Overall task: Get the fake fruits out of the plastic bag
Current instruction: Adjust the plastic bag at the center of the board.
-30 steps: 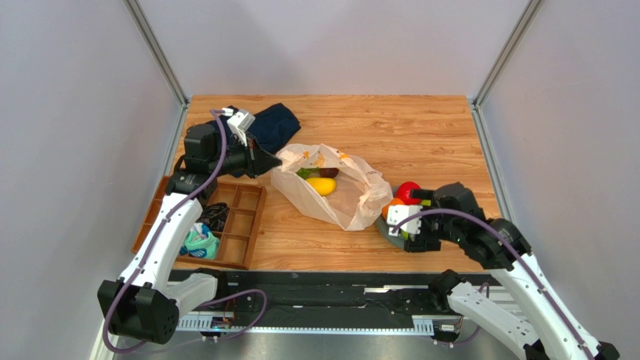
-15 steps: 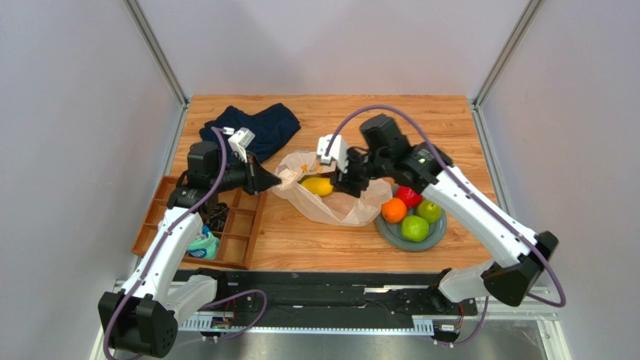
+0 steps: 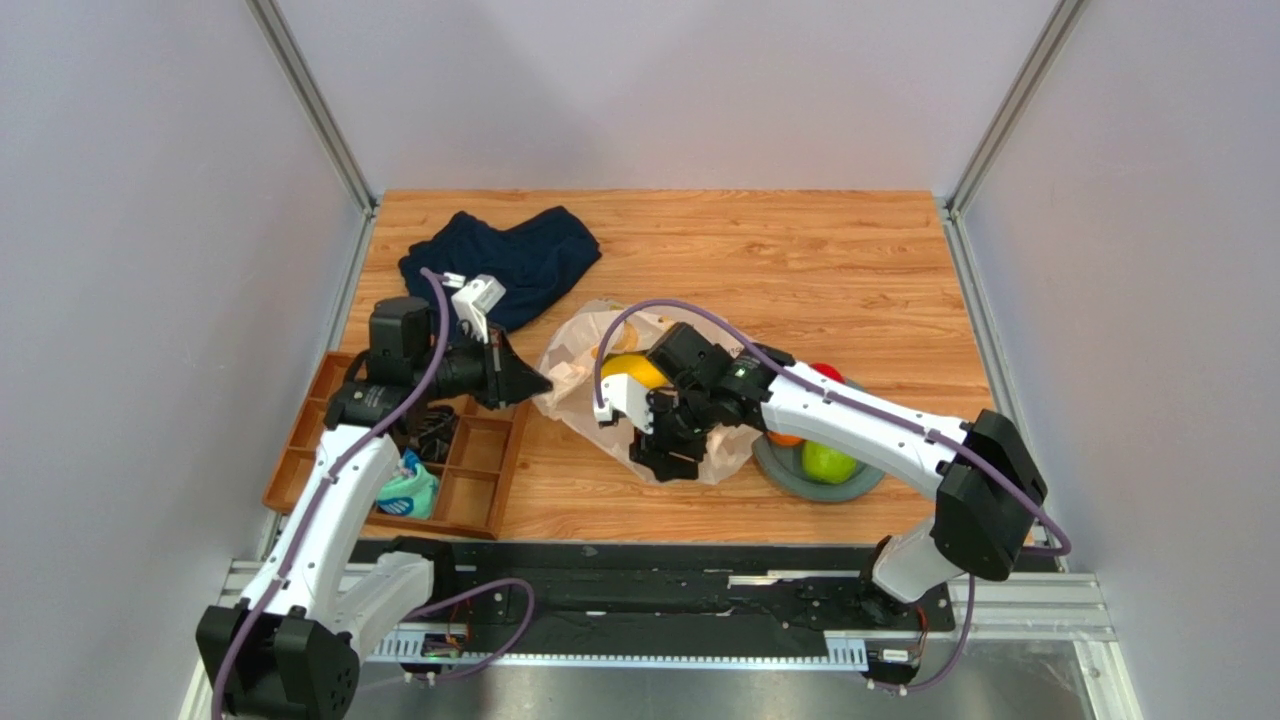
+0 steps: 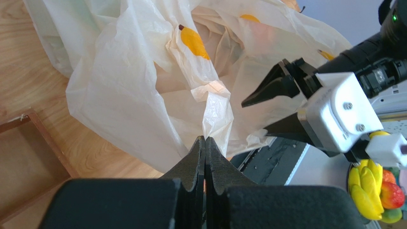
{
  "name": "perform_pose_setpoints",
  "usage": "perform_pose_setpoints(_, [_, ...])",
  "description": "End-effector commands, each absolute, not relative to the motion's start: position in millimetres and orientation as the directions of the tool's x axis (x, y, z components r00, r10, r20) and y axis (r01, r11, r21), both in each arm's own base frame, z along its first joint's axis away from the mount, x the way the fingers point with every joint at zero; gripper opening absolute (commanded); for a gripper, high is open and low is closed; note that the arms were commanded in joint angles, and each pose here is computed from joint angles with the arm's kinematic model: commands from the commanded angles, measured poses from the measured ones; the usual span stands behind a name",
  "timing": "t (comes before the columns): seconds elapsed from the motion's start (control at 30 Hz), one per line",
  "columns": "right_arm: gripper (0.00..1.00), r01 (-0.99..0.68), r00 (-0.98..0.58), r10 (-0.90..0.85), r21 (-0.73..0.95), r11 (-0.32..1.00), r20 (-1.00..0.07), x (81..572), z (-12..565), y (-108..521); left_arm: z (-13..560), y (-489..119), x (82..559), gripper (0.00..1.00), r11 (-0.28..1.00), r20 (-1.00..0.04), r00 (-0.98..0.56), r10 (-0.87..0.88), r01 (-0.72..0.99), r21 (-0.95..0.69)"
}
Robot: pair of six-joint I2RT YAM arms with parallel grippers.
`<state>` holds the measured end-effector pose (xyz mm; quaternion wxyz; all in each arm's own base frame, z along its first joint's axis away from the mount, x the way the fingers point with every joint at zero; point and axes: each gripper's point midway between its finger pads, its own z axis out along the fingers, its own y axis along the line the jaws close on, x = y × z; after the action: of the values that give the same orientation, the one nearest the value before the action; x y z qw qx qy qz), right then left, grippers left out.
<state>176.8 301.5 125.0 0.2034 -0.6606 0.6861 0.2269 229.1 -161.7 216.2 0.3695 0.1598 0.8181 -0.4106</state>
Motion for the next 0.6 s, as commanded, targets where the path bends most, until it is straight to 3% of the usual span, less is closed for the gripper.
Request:
perform_pose_setpoints(0.0, [0.59, -0.999, -0.022, -0.757, 0.038, -0.003, -0.653, 173.2, 144.6, 316.2, 191.0, -159.4, 220.9, 0.0, 0.629, -0.629, -0.771, -0.097, 0.443, -0.639])
perform_pose_setpoints(0.1, [0.59, -0.999, -0.039, -0.759, 0.027, 0.028, -0.65, 180.8, 149.4, 319.1, 173.4, -155.3, 213.6, 0.0, 0.655, -0.569, -0.812, -0.127, 0.362, -0.663])
perform_pose_setpoints(0.27, [0.53, -0.993, -0.015, -0.766, -0.078, 0.085, -0.642, 221.5, 158.6, 320.1, 185.3, -154.5, 222.9, 0.0, 0.661, -0.629, -0.767, -0.124, 0.409, -0.629])
perform_pose_setpoints(0.57, [0.42, -0.986, 0.114, -0.87, -0.159, -0.041, -0.481, 269.0, 152.6, 305.9, 212.6, -161.4, 225.8, 0.0, 0.611, -0.688, -0.723, -0.066, 0.516, -0.6])
